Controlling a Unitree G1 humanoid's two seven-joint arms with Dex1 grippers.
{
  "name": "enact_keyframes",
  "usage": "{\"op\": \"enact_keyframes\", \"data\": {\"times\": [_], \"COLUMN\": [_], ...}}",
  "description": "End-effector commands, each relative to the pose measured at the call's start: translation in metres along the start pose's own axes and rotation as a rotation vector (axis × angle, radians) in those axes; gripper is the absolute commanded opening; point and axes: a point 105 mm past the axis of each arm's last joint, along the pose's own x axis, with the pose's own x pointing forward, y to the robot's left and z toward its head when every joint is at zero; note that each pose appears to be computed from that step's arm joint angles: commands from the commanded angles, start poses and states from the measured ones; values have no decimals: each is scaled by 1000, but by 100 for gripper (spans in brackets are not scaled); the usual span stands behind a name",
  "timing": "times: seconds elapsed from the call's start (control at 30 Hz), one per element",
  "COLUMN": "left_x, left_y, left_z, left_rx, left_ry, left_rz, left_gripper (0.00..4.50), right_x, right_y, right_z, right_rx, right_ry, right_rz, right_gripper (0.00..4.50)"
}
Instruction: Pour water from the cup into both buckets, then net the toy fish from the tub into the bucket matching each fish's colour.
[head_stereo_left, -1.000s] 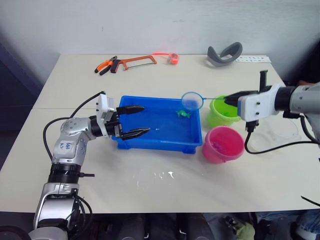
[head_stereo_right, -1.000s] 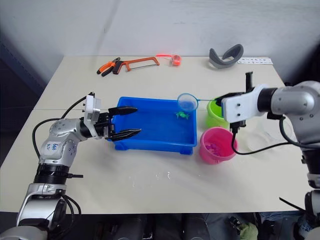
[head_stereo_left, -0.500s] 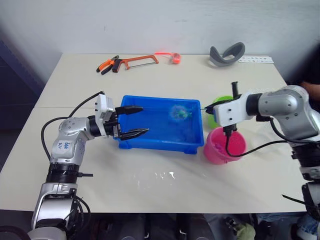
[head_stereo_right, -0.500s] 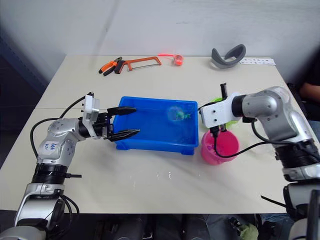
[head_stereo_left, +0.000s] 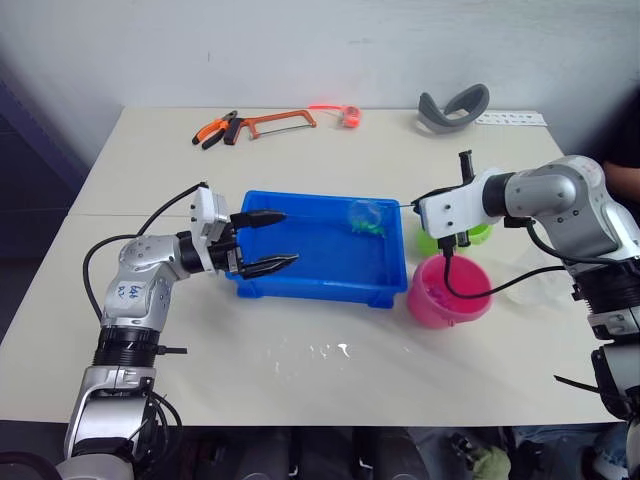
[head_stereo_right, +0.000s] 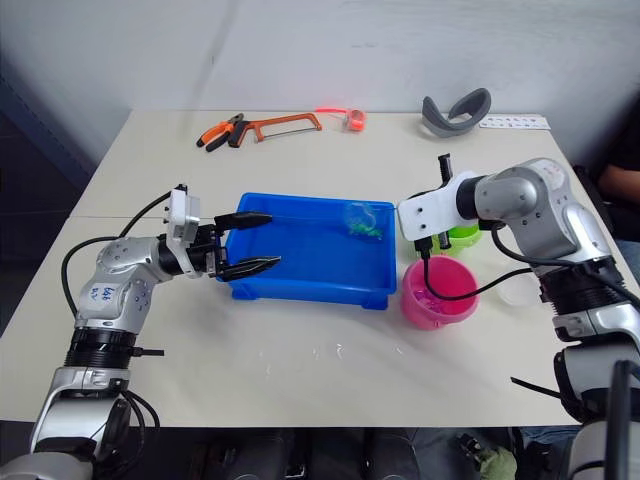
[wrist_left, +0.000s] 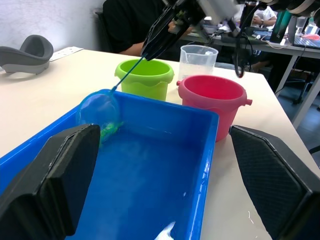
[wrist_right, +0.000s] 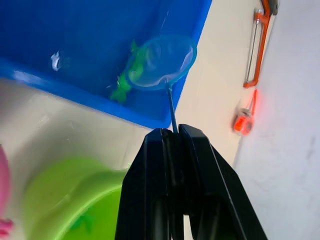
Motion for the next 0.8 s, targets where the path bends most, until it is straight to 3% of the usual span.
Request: {"op": "enact_keyframes", "data": {"times": [0.03, 0.2, 0.43, 0.8], "left_x": [-7, -9, -2, -9], "left_y": [0, -1, -2, -4], "left_z": [10, 10, 10, 15], "left_rx": [36, 34, 29, 52], "left_ry": [-11, -4, -4, 62], "left_rz": [1, -9, -32, -100], "left_gripper": [449, 449, 449, 449], "right_x": [-29, -44, -28, -10], "right_y": [-15, -15, -12, -14], "right_z": [23, 8, -16, -14], "right_rx": [27, -48, -214, -306], "right_ry": [-93, 11, 124, 155], "right_rz": [-47, -61, -89, -45], "right_gripper": [0, 0, 0, 0]}}
